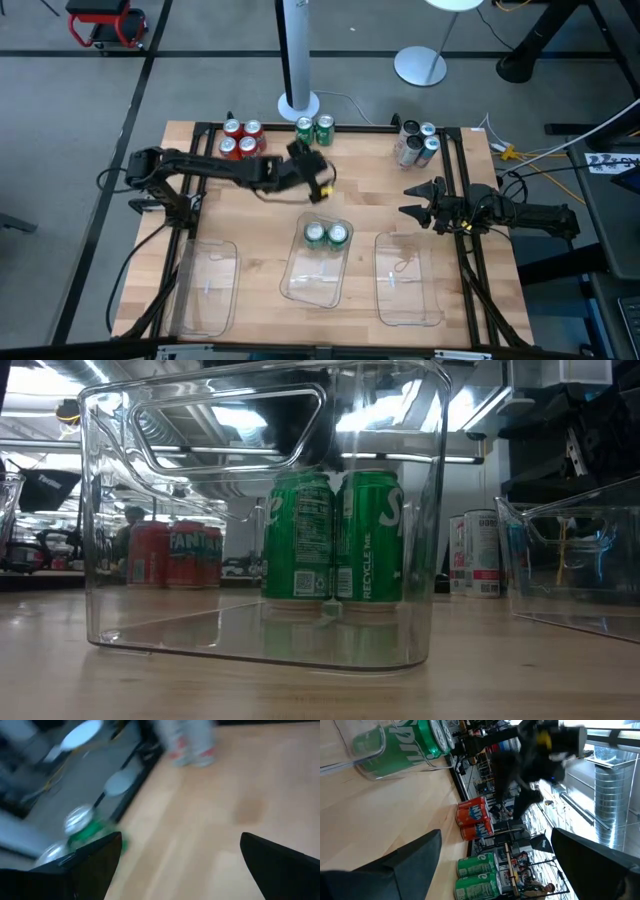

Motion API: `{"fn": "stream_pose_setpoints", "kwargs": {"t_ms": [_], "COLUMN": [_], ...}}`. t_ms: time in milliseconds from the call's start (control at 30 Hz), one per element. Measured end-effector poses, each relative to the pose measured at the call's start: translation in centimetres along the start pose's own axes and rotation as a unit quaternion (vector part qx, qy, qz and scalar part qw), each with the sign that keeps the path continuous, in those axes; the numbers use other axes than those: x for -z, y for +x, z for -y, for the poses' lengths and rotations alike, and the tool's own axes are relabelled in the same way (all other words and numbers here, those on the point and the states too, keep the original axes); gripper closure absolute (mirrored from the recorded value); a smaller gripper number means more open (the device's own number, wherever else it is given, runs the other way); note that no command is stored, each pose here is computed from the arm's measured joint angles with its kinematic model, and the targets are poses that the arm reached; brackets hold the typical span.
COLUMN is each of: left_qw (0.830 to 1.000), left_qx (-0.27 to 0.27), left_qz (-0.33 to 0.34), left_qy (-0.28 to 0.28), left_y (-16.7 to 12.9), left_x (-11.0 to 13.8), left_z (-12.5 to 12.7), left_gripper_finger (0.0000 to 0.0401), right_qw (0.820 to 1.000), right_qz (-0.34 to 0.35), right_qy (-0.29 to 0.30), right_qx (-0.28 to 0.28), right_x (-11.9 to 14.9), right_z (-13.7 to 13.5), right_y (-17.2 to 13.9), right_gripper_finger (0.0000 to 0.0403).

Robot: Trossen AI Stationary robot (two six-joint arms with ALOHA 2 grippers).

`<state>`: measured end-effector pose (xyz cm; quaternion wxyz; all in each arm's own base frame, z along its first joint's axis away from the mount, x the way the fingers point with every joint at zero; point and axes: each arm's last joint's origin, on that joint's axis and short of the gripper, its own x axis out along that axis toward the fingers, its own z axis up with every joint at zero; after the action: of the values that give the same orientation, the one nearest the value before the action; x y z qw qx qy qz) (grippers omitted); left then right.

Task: Sort soda cans
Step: Put the green soda can into the middle transparent bin

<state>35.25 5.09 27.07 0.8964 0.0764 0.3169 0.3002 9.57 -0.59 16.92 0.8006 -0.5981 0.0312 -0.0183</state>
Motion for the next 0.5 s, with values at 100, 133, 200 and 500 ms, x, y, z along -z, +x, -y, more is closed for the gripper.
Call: {"fn": "stream_pose_setpoints", "kwargs": {"t_ms": [100,133,200,500], "left_qw": [0.999,0.998,0.996,0.978], "left_qx": [-0.034,-0.042,-0.048,-0.024], "left_qz": [-0.036,-0.047,-0.062,-0.081], "left_qy": [-0.020,-0.028,-0.049,-0.190], "left_y": [1.5,1.9,2.6,5.0], "left_x": [0.7,0.9,1.3,2.7], "left_z": [-2.8,-3.8,-5.5,-12.4], "left_gripper_finger": [0.0009,0.0009,0.0009,0.0009], "right_qw": [1.000,1.000,1.000,1.000], "right_qz": [0.000,0.000,0.000,0.000], "right_qy": [0.000,0.000,0.000,0.000], "right_qx": [0.000,0.000,0.000,0.000], "right_x": [0.0,0.0,0.0,0.0], "right_z": [0.0,0.0,0.0,0.0], "right_y": [0.0,0.0,0.0,0.0], "right_gripper_finger": [0.0027,0.0027,0.0027,0.0027]}}
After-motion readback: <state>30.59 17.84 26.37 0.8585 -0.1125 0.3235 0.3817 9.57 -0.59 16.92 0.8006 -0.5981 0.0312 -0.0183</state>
